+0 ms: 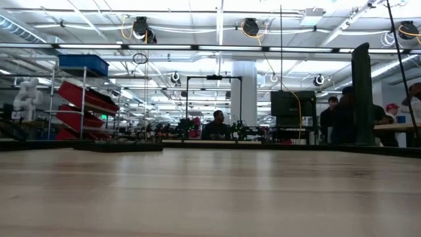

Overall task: Coil cords
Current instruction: Coil the yellow wire onto the spool

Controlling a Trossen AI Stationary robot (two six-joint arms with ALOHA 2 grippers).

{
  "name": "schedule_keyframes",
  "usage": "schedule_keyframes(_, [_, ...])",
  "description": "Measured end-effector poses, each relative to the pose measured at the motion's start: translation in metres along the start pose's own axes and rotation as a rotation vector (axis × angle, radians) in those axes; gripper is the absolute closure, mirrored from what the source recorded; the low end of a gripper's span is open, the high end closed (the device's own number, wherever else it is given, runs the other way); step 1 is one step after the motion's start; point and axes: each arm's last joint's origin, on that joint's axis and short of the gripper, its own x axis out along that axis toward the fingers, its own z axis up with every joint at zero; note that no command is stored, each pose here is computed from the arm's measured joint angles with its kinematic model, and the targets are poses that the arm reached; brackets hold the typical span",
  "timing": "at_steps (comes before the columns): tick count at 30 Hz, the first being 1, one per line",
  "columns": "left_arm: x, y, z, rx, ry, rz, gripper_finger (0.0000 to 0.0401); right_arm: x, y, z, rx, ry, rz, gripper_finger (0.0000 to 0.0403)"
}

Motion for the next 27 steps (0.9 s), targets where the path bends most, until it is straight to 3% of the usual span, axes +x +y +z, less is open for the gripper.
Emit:
schedule_keyframes(6, [-0.003,-0.005,0.003,0.056,-0.013,0.006,0.034,0.0,0.0,-0.001,-0.006,0.007,0.002,0.0403])
schedule_keyframes(10, [-0.006,-0.009,0.004,0.128,0.013,0.083,0.0296,0.0,0.0,-0.001,-0.007,0.01,0.002,0.0403])
schedule_keyframes(15, [-0.009,-0.015,0.004,0.203,0.041,0.088,0.0283,0.0,0.0,-0.001,-0.007,0.01,0.003,0.0403])
schedule_keyframes(21, [-0.013,-0.014,0.005,0.185,0.076,0.11,0.0281,0.0,0.0,-0.001,-0.006,0.014,0.004,0.0402])
schedule_keyframes(27, [-0.023,-0.002,0.011,0.035,0.128,0.069,0.0281,0.0,0.0,-0.002,0.0,0.015,0.005,0.0402])
